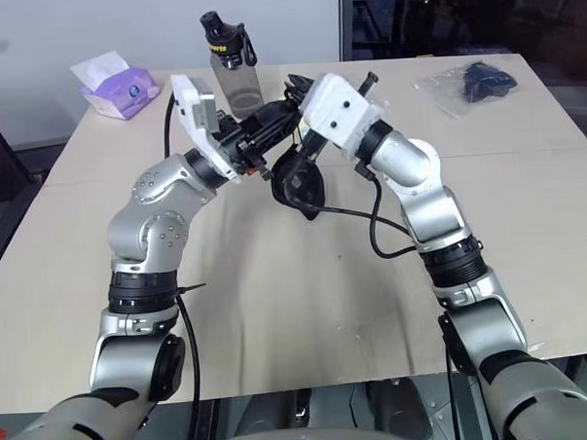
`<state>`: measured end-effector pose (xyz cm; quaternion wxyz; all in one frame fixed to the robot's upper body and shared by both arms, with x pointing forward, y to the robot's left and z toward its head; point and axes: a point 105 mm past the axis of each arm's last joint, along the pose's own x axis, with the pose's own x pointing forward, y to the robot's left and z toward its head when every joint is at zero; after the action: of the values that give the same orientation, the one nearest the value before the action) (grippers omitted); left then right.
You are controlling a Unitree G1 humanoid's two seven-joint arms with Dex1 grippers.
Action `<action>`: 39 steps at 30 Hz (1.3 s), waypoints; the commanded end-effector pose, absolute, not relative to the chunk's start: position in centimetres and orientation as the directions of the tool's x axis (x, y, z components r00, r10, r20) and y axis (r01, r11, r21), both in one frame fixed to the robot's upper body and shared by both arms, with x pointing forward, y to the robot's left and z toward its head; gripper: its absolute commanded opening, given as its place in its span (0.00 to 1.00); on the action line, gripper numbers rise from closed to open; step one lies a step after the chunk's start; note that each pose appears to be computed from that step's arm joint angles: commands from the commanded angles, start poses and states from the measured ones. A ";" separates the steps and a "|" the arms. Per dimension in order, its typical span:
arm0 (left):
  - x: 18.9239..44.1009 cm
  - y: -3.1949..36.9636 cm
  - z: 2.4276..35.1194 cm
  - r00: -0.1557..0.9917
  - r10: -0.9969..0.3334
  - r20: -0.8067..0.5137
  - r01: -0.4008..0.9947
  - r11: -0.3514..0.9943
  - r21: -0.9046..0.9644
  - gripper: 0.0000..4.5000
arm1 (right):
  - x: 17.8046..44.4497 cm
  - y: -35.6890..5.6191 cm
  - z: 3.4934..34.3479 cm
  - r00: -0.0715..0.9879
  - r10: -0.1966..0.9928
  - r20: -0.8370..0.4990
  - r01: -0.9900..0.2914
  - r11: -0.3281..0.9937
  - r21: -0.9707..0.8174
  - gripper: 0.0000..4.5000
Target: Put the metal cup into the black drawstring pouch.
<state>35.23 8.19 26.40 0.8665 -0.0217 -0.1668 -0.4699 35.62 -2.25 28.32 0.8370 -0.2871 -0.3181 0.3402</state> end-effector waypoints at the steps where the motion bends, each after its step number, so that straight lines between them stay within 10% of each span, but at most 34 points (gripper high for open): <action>1: 34.3 8.0 28.7 0.462 -0.806 0.371 0.820 0.547 0.168 0.26 | 34.9 -2.1 29.4 0.542 0.754 0.371 -0.359 0.607 -0.709 0.00; 9: 34.6 8.4 28.4 0.473 -0.800 0.370 0.819 0.554 0.149 0.01 | 34.9 -2.0 29.4 0.539 0.756 0.372 -0.364 0.607 -0.706 0.00; 20: 34.1 8.4 28.0 0.463 -0.808 0.364 0.828 0.542 0.148 0.01 | 34.9 -2.1 29.6 0.540 0.751 0.380 -0.366 0.616 -0.697 0.00; 26: 34.4 8.6 27.9 0.493 -0.795 0.353 0.794 0.577 0.191 0.48 | 34.8 -2.1 29.6 0.538 0.752 0.382 -0.369 0.617 -0.695 0.00; 39: 34.4 8.3 27.9 0.470 -0.808 0.354 0.813 0.553 0.183 0.48 | 34.5 -1.7 30.0 0.517 0.761 0.391 -0.375 0.612 -0.696 0.00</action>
<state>34.94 8.64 26.46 0.8678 -0.0131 -0.1755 -0.4647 35.61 -2.09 28.25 0.8386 -0.2818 -0.3161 0.3426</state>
